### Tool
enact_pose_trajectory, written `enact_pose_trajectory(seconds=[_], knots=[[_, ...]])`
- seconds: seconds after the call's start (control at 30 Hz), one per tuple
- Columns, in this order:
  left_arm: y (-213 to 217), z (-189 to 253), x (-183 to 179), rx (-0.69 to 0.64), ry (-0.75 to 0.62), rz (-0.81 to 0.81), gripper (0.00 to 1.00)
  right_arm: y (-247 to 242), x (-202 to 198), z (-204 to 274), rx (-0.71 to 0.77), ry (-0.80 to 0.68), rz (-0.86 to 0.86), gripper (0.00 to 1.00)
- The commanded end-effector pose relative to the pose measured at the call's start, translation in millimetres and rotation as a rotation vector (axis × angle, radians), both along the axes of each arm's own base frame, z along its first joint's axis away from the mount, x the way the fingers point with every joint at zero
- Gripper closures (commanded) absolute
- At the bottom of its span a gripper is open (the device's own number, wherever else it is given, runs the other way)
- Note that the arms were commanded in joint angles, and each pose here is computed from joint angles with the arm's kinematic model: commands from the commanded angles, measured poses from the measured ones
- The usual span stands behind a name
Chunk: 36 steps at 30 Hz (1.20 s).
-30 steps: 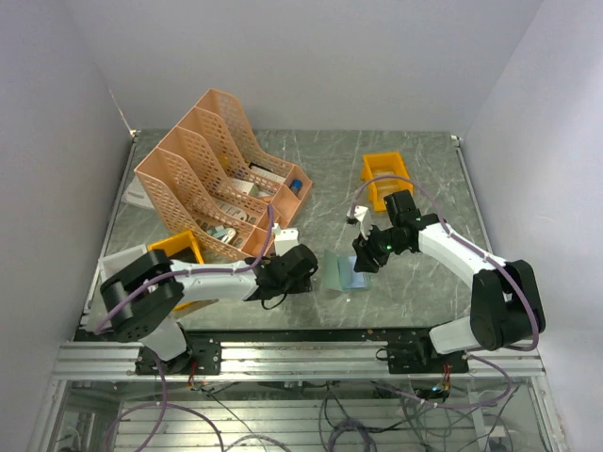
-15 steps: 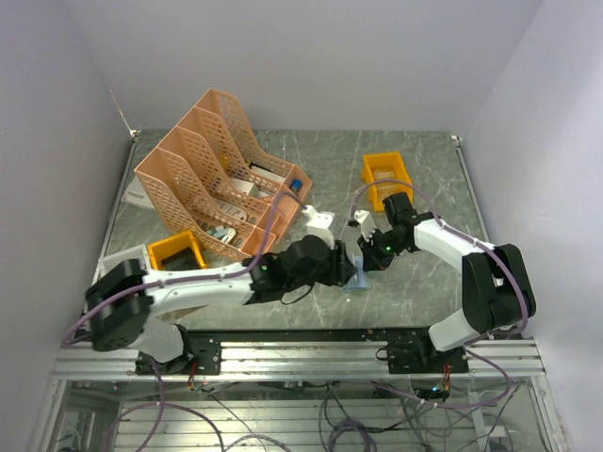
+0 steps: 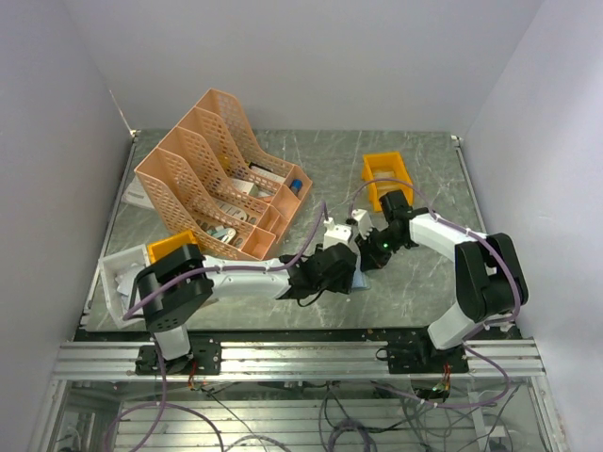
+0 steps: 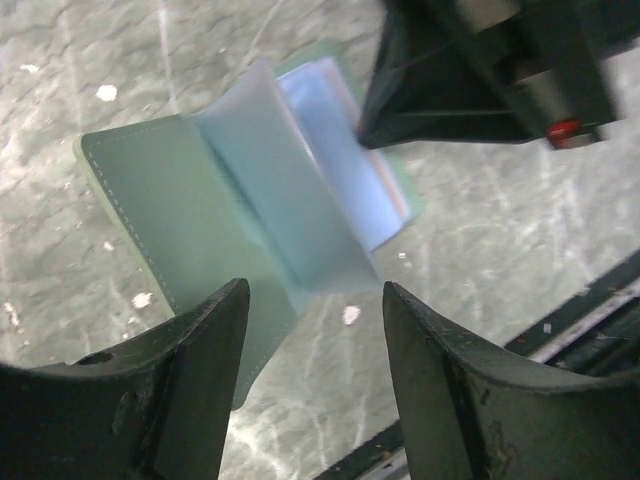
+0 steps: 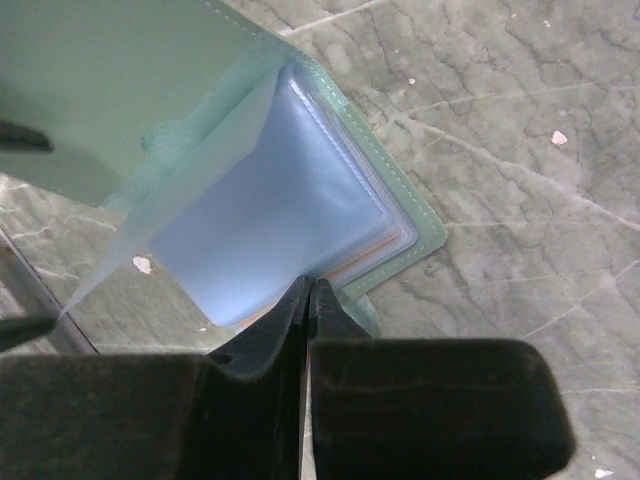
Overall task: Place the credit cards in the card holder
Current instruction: Open the card holder at the center of the board.
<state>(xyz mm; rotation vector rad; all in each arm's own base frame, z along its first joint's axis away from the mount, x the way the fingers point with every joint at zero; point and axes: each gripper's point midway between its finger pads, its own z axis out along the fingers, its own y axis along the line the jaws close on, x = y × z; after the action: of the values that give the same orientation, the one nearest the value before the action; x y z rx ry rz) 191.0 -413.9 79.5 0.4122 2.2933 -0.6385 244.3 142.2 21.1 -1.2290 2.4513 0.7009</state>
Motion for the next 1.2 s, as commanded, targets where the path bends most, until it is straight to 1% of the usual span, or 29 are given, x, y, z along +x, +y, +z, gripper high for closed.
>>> enact_pose_trajectory(seconds=[0.0,0.13,0.2,0.3,0.33,0.4,0.47,0.67,0.7,0.93,1.0,1.07,1.17], knots=[[20.0,-22.9,11.5,0.126,-0.010,0.059,0.33,8.8,3.0,7.2,0.050,0.022,0.003,1.00],[26.2,-39.0,10.3,0.142,0.016,0.064,0.35,14.8,1.3,9.4,0.084,0.043,0.019,1.00],[29.5,-43.8,11.9,0.146,0.025,0.079,0.41,17.6,0.4,10.7,0.100,0.053,0.027,1.00],[35.4,-49.9,14.4,0.151,0.046,0.103,0.56,21.4,-1.6,11.0,0.118,0.071,0.041,1.00],[37.3,-52.1,14.2,0.153,0.054,0.107,0.59,22.0,-1.6,11.0,0.119,0.074,0.044,1.00],[40.3,-56.3,13.7,0.150,0.070,0.114,0.64,24.7,-2.9,10.4,0.123,0.085,0.052,1.00],[40.0,-58.8,12.3,0.126,0.086,0.116,0.66,28.2,-3.4,9.8,0.131,0.098,0.055,1.00],[41.4,-68.0,9.4,0.012,0.161,0.129,0.64,39.6,-8.5,6.3,0.162,0.169,0.071,1.00],[42.9,-70.6,8.0,0.003,0.170,0.130,0.62,43.6,-1.3,10.6,0.174,0.158,0.072,1.00],[48.2,-69.1,6.2,-0.057,0.182,0.135,0.60,63.4,7.2,13.9,0.228,0.198,0.092,1.00],[48.7,-59.4,6.3,-0.096,0.162,0.127,0.56,67.9,8.8,13.2,0.244,0.217,0.093,1.00],[50.6,-48.3,4.7,-0.137,0.140,0.115,0.49,72.4,10.5,14.0,0.260,0.230,0.097,1.00],[57.2,-29.9,2.2,-0.182,0.113,0.110,0.41,77.8,11.9,14.5,0.278,0.245,0.104,1.00]])
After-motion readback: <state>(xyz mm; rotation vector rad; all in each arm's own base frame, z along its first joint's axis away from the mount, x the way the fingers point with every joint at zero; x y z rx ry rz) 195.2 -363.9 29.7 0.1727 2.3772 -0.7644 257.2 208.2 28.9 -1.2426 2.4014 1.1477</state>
